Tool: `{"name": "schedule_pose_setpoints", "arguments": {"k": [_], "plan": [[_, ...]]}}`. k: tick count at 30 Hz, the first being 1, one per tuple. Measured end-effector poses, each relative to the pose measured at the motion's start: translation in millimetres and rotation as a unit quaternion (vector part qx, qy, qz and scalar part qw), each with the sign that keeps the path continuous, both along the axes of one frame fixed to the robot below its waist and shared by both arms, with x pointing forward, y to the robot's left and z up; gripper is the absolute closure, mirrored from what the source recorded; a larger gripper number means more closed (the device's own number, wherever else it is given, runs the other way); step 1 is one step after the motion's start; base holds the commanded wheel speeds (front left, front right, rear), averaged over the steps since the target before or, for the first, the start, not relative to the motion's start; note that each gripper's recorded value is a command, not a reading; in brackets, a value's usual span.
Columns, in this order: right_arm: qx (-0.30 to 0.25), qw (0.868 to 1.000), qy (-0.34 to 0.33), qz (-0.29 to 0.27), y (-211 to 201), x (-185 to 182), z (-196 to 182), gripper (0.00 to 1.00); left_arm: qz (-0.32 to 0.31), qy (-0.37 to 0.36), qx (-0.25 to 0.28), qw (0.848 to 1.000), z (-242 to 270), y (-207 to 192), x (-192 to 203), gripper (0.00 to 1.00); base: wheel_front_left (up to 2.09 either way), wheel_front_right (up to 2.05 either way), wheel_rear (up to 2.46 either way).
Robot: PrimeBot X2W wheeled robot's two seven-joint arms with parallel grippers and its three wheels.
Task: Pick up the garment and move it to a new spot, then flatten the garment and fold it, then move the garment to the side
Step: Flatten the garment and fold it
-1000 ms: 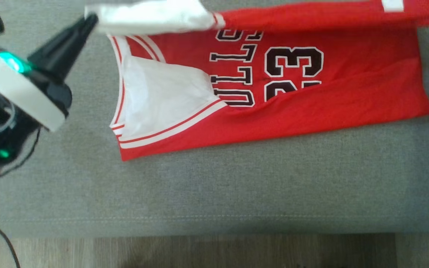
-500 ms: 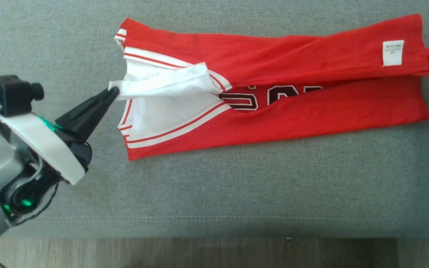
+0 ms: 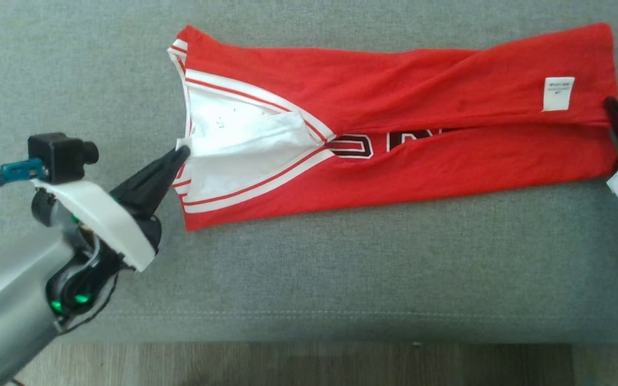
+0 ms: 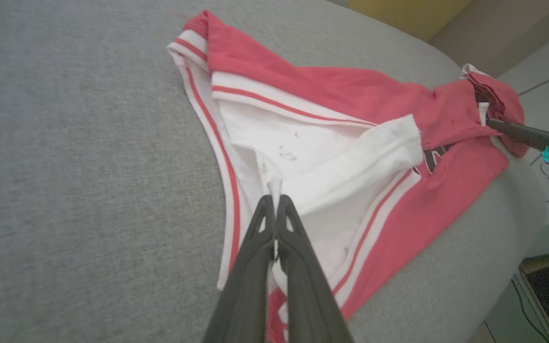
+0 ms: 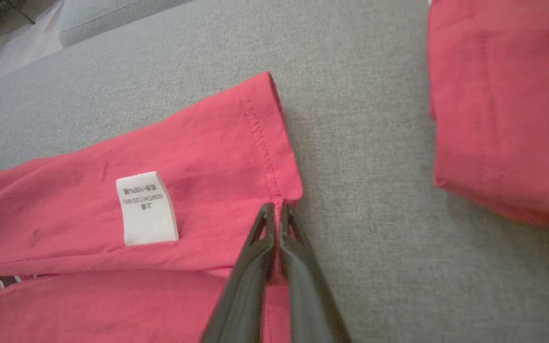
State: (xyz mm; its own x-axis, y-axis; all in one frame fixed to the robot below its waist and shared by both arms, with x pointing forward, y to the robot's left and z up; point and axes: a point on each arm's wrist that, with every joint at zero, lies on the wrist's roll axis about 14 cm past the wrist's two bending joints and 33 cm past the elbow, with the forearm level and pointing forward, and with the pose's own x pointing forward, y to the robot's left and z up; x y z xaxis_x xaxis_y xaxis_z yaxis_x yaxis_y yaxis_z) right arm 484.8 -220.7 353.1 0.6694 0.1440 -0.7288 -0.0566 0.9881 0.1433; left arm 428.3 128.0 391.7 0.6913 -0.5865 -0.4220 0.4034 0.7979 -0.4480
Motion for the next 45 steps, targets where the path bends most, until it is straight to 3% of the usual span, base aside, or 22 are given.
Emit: {"name": "schedule_pose_setpoints", "arguments": {"k": [1, 2, 10, 14, 19, 27, 35, 45], "plan": [[0.001, 1.000, -0.002, -0.002, 0.3, -0.7, 1.2, 0.00, 0.011, -0.003, -0.002, 1.000, 1.0, 0.0, 2.1, 0.45, 0.00, 0.00, 0.00], [0.000, 1.000, -0.009, -0.003, -0.2, -1.1, 3.4, 0.00, 0.021, -0.007, -0.005, 1.000, 3.3, -0.3, 4.4, 0.00, 0.00, 0.00, 0.00], [-0.024, 0.991, -0.130, -0.025, -11.7, 5.5, 48.7, 0.00, 0.123, -0.079, 0.012, 0.989, 29.4, 17.4, 15.1, 0.00, 0.00, 0.00, 0.00], [-0.019, 0.978, -0.201, -0.047, -11.2, -8.2, 67.8, 0.00, 0.240, -0.132, 0.023, 0.962, 54.9, 40.5, 5.9, 0.00, 0.00, 0.00, 0.00], [-0.002, 0.972, -0.230, -0.056, 0.0, -22.5, 67.4, 0.00, 0.289, -0.161, 0.029, 0.943, 65.9, 37.7, -26.7, 0.00, 0.00, 0.00, 0.00], [0.008, 0.976, -0.201, -0.086, 0.0, -29.4, 41.1, 0.00, 0.346, -0.242, 0.055, 0.905, 104.6, 37.6, -43.9, 0.00, 0.00, 0.00, 0.00], [-0.006, 0.985, -0.154, -0.080, 7.2, -8.8, 24.2, 0.00, 0.303, -0.302, 0.134, 0.894, 116.0, 24.9, -59.0, 0.00, 0.00, 0.00, 0.00], [-0.058, 0.995, -0.060, -0.052, 1.5, -8.0, -7.7, 0.00, 0.294, -0.303, 0.168, 0.891, 109.4, 25.9, -66.0, 0.00, 0.00, 0.00, 0.00]]}}
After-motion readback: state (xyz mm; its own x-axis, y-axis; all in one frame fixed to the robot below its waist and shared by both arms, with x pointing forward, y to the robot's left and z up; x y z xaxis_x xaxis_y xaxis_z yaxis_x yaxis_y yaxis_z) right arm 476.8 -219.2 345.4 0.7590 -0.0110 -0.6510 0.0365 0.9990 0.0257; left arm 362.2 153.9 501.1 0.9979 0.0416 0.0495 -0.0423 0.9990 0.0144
